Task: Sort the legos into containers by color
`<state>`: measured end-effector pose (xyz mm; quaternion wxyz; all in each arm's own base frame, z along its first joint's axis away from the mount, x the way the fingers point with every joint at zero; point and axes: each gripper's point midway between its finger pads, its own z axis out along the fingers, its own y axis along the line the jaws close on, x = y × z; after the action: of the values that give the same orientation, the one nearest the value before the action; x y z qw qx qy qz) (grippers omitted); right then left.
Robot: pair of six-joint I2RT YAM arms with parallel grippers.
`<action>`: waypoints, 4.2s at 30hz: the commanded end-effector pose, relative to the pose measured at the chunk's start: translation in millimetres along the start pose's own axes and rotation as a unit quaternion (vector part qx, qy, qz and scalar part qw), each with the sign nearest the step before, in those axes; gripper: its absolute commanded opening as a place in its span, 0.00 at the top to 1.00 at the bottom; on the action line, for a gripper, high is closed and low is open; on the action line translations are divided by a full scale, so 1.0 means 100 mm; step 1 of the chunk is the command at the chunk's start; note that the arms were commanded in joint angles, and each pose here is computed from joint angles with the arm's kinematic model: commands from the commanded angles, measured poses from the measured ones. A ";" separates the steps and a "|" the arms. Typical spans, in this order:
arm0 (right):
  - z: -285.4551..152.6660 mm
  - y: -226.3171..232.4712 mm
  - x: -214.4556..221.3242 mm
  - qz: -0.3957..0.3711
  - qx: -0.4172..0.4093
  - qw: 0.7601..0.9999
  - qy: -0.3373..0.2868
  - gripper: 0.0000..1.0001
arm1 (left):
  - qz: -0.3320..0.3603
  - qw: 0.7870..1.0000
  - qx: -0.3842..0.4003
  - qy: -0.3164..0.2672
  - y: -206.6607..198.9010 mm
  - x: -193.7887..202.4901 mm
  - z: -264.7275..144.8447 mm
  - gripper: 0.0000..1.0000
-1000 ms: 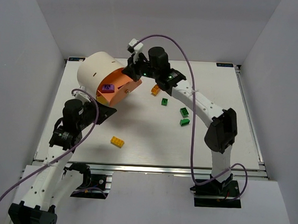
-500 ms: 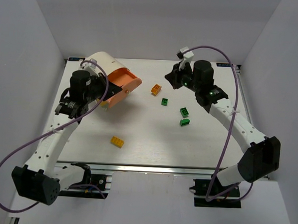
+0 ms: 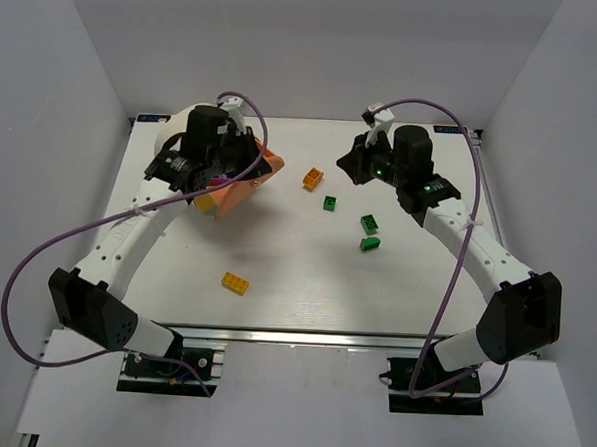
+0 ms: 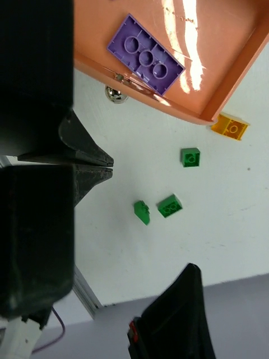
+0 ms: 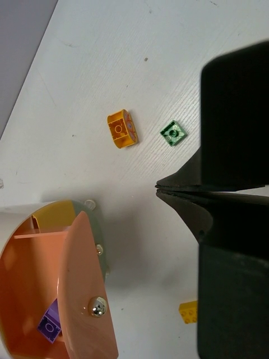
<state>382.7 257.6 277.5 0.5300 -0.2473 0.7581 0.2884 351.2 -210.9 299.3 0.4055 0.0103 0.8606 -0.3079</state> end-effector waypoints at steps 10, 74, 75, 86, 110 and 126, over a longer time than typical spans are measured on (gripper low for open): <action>-0.14 -0.07 -0.10 0.002 -0.001 1.000 -0.015 1.00 | 0.159 0.976 -0.136 0.058 0.21 0.09 0.13 0.75; -0.25 -0.03 0.14 -0.024 -0.047 0.999 0.005 1.00 | 0.270 0.875 -0.401 -0.022 1.02 -0.31 0.15 0.20; -0.27 0.06 0.19 -0.047 -0.083 0.995 0.007 1.00 | 0.258 0.888 -0.379 -0.035 0.92 -0.35 0.10 0.28; -0.01 0.76 0.65 -0.072 -0.289 0.953 0.062 0.44 | 0.105 0.965 -0.218 -0.100 0.42 -0.07 -0.46 0.67; 2.06 1.36 0.64 0.276 -0.199 0.932 0.124 0.30 | -0.185 0.946 -0.182 -0.193 0.82 0.86 -1.76 0.05; 2.19 1.55 0.64 0.266 -0.235 0.929 0.105 0.40 | -0.197 0.944 -0.189 -0.185 0.87 0.93 -1.67 0.04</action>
<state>401.4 503.3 168.3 0.2631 -0.1723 0.7803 0.5406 196.6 -75.1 271.0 0.4848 -0.2716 0.8053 -0.2068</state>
